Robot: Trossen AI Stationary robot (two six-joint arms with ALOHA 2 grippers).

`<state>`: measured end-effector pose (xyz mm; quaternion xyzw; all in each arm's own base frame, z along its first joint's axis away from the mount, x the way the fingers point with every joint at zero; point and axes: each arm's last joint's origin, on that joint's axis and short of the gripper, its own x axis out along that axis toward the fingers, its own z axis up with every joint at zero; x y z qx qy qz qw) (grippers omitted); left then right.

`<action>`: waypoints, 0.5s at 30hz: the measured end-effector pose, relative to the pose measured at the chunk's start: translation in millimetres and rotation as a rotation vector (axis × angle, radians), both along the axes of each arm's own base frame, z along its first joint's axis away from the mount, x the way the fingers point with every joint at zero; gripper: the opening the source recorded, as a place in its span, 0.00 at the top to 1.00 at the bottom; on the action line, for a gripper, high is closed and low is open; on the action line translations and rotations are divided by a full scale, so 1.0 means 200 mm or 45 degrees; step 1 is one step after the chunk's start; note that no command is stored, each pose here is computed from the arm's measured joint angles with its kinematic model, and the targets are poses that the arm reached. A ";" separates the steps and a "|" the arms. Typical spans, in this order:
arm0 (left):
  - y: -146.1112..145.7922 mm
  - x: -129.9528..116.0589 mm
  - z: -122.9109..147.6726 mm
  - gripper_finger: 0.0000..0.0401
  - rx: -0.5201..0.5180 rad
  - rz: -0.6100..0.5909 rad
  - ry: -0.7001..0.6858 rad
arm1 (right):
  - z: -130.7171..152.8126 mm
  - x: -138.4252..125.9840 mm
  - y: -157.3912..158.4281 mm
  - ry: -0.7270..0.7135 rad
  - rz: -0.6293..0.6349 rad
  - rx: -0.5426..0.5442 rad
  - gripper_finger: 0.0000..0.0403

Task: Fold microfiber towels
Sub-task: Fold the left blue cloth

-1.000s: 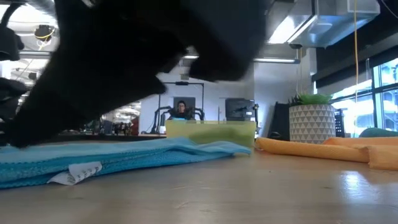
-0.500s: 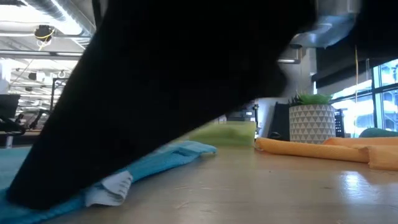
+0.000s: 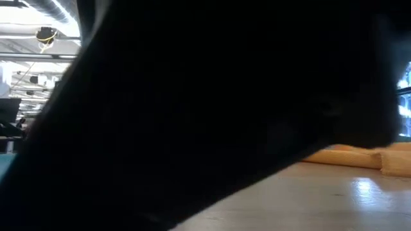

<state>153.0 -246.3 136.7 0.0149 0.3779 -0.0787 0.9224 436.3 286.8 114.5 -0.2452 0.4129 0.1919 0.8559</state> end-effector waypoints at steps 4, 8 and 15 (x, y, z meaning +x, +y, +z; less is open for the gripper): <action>-0.01 -0.04 0.08 0.73 0.312 -0.031 0.086 | 0.00 0.03 -0.04 0.015 0.004 0.032 0.65; -0.01 -0.08 0.13 0.75 0.448 -0.062 0.126 | -0.01 0.04 -0.06 0.018 -0.004 0.036 0.71; -0.02 -0.12 0.13 0.76 0.518 -0.133 0.158 | 0.03 0.05 -0.08 0.006 0.005 0.037 0.70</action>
